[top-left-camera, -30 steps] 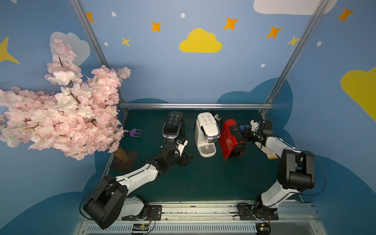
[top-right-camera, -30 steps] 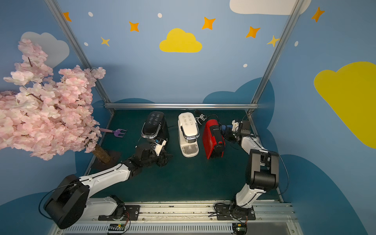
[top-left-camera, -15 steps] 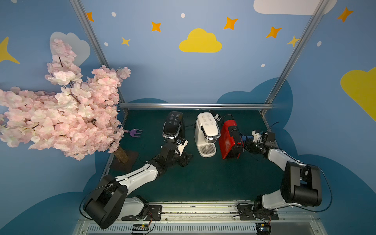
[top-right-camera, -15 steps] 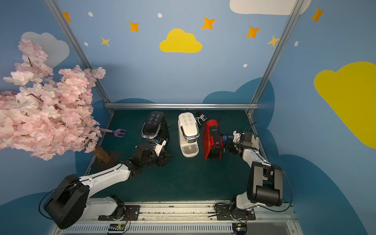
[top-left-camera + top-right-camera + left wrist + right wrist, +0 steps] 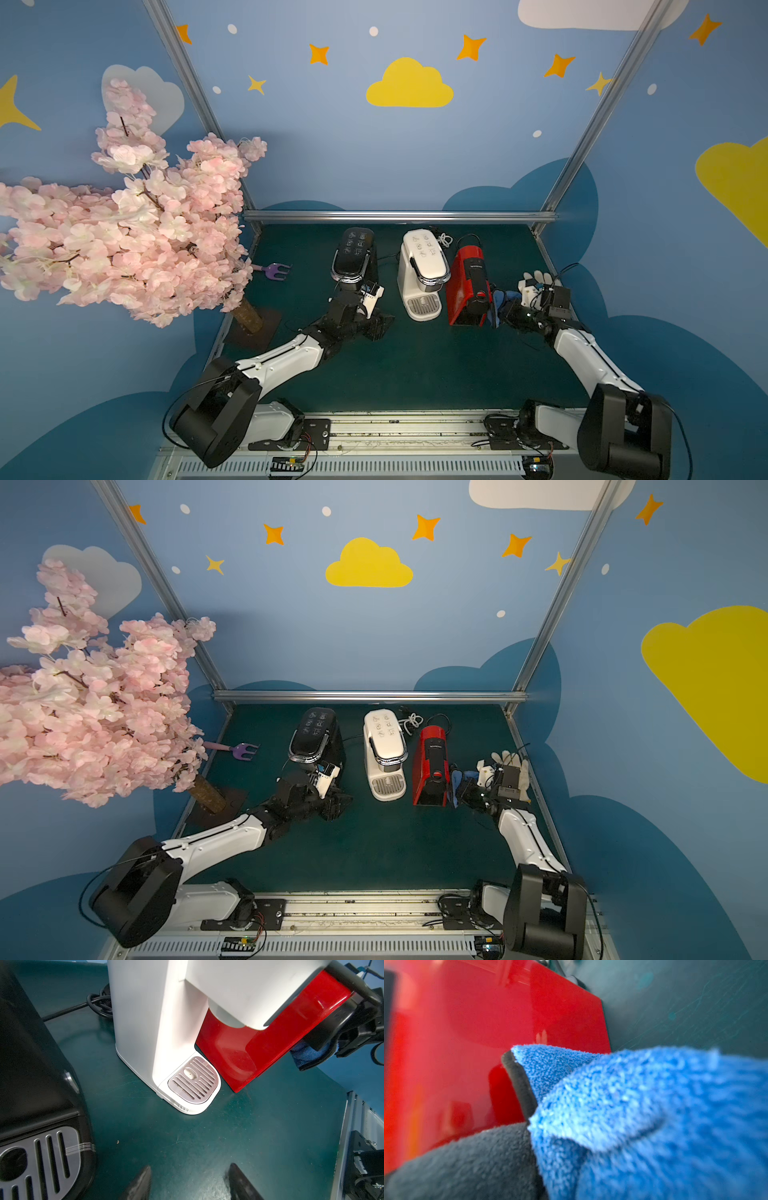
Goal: Wipe the surface of a coffee machine
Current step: Wipe the dirt from the surface of the coffee machine.
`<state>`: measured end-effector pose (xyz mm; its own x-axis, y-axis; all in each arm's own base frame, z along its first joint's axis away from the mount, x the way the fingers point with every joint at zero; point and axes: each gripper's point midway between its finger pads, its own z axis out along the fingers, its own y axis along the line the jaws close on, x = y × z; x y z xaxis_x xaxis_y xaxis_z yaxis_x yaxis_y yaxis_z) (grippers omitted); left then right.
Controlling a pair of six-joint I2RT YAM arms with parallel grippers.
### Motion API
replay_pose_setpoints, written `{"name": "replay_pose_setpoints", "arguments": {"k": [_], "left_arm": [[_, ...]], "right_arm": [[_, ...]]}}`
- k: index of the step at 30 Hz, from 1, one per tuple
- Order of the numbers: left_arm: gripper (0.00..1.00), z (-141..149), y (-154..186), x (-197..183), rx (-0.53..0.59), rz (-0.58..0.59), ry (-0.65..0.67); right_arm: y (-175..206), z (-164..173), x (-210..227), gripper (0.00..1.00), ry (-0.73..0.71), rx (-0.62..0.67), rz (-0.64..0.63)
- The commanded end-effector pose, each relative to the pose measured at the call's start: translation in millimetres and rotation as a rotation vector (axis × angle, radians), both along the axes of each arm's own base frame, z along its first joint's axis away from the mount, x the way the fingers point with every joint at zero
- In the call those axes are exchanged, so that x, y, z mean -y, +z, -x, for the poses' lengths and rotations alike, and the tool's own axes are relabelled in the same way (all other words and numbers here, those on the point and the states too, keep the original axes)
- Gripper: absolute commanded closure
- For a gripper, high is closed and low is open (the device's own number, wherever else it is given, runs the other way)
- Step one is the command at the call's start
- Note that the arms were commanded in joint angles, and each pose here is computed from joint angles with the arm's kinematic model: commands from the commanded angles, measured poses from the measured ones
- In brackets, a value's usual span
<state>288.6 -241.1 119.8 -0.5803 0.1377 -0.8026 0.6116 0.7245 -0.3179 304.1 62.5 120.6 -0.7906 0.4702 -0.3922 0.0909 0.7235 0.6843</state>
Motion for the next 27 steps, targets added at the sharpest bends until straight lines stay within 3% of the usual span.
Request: {"name": "replay_pose_setpoints", "arguments": {"k": [1, 6, 9, 11, 14, 21, 27], "left_arm": [[0.40, 1, 2, 0, 0.013, 0.002, -0.010], [0.40, 1, 0, 2, 0.004, 0.004, -0.015], [0.40, 0, -1, 2, 0.002, 0.002, -0.015], [0.40, 1, -2, 2, 0.001, 0.000, -0.016], [0.40, 1, -2, 2, 0.004, -0.002, -0.015], [0.40, 1, -3, 2, 0.004, -0.002, -0.018], [0.40, 2, 0, 1, 0.010, 0.000, -0.018]], "right_arm": [[26, 23, -28, 0.97, 0.111, -0.001, -0.098], [45, 8, -9, 0.97, -0.041, 0.060, -0.067], [54, -12, -2, 0.97, -0.073, 0.169, -0.047], [50, -24, 4, 0.97, -0.101, 0.170, -0.031], [37, -41, 6, 0.97, -0.110, 0.098, -0.041], [-18, -76, -3, 0.96, 0.022, -0.031, -0.027], [-68, -75, -4, 0.97, 0.044, -0.159, -0.028]]}}
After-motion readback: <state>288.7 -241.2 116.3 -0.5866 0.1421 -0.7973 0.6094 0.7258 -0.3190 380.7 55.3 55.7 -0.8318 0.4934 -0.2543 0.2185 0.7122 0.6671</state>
